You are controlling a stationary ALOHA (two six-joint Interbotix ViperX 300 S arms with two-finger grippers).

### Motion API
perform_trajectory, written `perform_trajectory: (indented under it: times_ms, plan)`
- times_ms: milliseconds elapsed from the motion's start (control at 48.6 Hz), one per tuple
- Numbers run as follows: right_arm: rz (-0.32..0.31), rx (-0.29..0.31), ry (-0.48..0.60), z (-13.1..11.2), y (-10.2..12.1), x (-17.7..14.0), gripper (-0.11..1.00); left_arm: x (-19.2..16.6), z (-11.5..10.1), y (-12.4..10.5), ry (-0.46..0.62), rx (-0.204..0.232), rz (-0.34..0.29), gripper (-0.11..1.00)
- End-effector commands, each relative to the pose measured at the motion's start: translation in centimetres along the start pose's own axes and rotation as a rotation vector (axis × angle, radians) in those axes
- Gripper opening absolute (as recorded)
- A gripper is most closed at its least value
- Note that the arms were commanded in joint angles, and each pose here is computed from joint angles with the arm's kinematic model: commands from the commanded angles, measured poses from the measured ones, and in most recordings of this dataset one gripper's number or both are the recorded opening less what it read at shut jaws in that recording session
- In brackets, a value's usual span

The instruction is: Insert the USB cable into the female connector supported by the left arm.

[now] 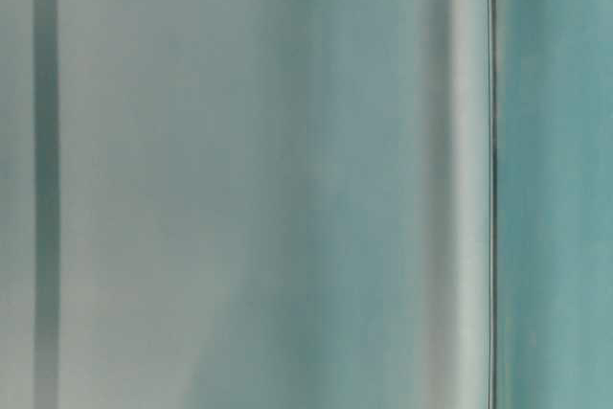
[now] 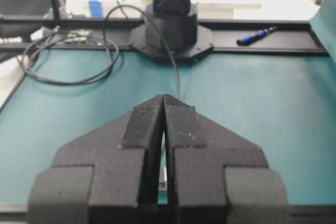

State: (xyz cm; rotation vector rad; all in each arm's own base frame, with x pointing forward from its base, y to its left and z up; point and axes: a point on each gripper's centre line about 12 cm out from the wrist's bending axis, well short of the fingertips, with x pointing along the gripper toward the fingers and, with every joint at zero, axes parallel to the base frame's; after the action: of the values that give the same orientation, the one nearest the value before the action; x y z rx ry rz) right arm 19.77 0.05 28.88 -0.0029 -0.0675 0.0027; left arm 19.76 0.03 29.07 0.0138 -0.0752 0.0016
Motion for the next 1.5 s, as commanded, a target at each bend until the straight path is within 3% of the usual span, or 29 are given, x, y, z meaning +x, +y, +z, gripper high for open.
perform_trajectory:
  times_ms: [0,103,370,597,700,885,947,988,1276,1482]
  plan:
    - [-0.003,-0.006,-0.015,0.5,-0.1,0.2,0.00,0.2,0.4,0.0,-0.006,0.001,0.000,0.04]
    - [-0.001,-0.003,0.003,0.0,0.0,0.1,0.00,0.5,0.2,0.0,0.048,0.000,-0.001,0.08]
    - [-0.003,0.008,0.149,0.1,-0.1,1.7,0.00,2.3,-2.5,0.0,0.405,0.013,-0.006,0.04]
    - [-0.008,0.026,0.387,-4.0,-0.1,3.5,0.00,3.5,-5.6,-0.1,0.546,0.017,-0.013,0.10]
    - [-0.006,0.030,0.468,-5.5,0.0,4.1,0.00,4.4,-6.7,-0.2,0.596,0.028,-0.020,0.25]
    - [-0.004,0.029,0.580,-7.7,0.1,5.4,0.00,5.7,-9.3,-0.4,0.691,0.064,-0.042,0.79]
    - [-0.007,0.031,0.601,-8.2,0.1,5.6,0.00,5.9,-10.4,-0.8,0.701,0.080,-0.060,0.92]
    - [-0.005,0.030,0.615,-8.6,0.1,5.6,0.00,6.0,-11.2,-1.0,0.697,0.083,-0.067,0.95]
    - [-0.024,0.083,0.653,-9.9,0.1,4.7,0.00,6.2,-16.4,-1.3,0.549,0.029,-0.054,0.89]
    - [-0.037,0.106,0.720,-11.0,0.1,3.9,0.00,8.4,-19.9,-1.9,0.526,0.029,-0.069,0.89]
